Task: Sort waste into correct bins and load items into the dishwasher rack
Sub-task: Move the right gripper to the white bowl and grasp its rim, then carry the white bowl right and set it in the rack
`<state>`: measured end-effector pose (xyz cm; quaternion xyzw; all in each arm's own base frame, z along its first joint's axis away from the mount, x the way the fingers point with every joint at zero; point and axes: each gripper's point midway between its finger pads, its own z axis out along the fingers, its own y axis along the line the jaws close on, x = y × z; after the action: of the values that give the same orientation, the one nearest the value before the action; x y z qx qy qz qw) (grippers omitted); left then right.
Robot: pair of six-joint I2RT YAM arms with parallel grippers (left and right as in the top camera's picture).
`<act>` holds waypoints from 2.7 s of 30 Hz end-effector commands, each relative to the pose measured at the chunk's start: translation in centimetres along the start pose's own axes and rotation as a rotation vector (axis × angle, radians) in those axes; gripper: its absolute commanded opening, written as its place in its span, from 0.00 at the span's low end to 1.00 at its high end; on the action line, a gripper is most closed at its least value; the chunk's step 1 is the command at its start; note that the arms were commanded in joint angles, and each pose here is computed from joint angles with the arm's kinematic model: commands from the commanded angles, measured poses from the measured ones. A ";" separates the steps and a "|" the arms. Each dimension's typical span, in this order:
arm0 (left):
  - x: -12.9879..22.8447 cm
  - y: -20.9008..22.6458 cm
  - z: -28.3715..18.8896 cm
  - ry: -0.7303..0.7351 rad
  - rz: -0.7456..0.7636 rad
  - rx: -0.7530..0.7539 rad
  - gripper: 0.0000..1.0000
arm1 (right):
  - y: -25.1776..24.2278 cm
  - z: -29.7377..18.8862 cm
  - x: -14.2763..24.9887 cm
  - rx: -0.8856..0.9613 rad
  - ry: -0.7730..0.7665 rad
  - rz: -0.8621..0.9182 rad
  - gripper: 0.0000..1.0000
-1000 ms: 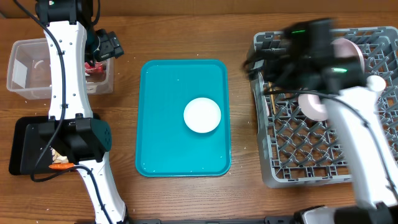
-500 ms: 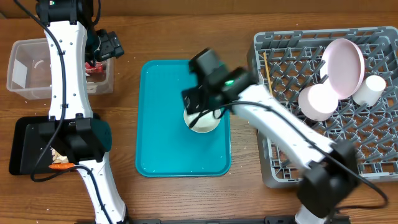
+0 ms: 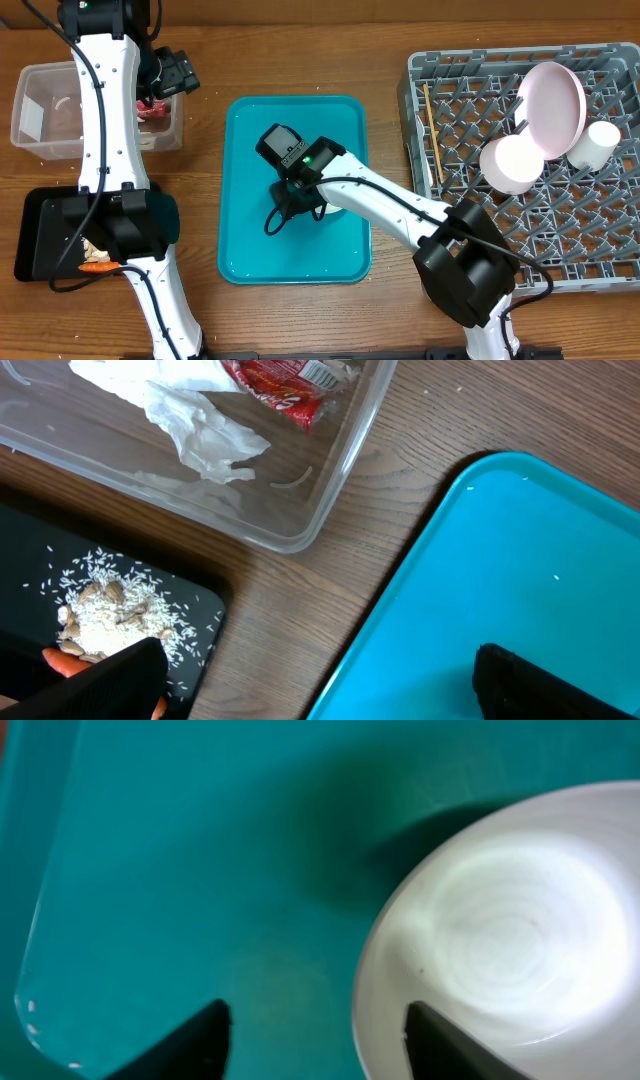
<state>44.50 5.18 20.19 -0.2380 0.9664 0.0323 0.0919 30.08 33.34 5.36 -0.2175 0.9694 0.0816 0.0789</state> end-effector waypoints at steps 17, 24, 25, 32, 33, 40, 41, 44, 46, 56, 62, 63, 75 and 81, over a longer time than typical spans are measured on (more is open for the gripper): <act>-0.2 -0.3 -0.8 -0.024 -0.022 0.020 1.00 | -0.6 1.1 -0.6 0.026 -0.035 0.029 0.43; -0.2 -0.3 -0.8 -0.024 -0.022 0.020 1.00 | -1.2 1.5 -0.2 0.058 -0.031 0.033 0.40; -0.2 -0.3 -0.8 -0.024 -0.022 0.020 1.00 | -1.5 1.7 -0.1 0.068 -0.030 0.034 0.39; -0.2 -0.3 -0.8 -0.024 -0.022 0.020 1.00 | -1.8 1.8 0.2 0.082 -0.024 0.037 0.35; -0.2 -0.3 -0.8 -0.024 -0.022 0.020 1.00 | -1.8 1.8 0.2 0.082 -0.024 0.037 0.34; -0.2 -0.3 -0.8 -0.024 -0.022 0.020 1.00 | -1.8 1.7 0.3 0.084 -0.019 0.071 0.25; -0.2 -0.3 -0.8 -0.024 -0.022 0.020 1.00 | -1.8 1.5 0.3 0.084 -0.019 0.085 0.25; -0.2 -0.3 -0.8 -0.024 -0.022 0.020 1.00 | -1.6 0.7 -0.1 0.081 -0.023 0.086 0.20; -0.2 -0.3 -0.8 -0.024 -0.022 0.020 1.00 | -1.4 -0.1 -0.4 0.076 -0.032 0.086 0.14; -0.2 -0.3 -0.8 -0.024 -0.022 0.020 1.00 | -0.8 -4.7 -1.2 0.025 -0.102 0.148 0.04; -0.2 -0.3 -0.8 -0.024 -0.022 0.020 1.00 | -1.5 -11.5 -1.1 -0.020 -0.200 0.210 0.04; -0.2 -0.3 -0.8 -0.024 -0.022 0.019 1.00 | -1.8 -12.7 -1.0 -0.026 -0.217 0.218 0.04; -0.2 -0.3 -0.8 -0.024 -0.022 0.020 1.00 | -13.8 -29.5 6.9 0.010 -0.466 0.541 0.04; -0.2 -0.3 -0.8 -0.024 -0.022 0.020 1.00 | -17.8 -34.5 12.0 -0.003 -0.605 0.659 0.04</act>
<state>44.50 5.13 20.19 -0.2379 0.9665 0.0308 0.0916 24.23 6.84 32.59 0.1432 0.9337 0.1355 0.2989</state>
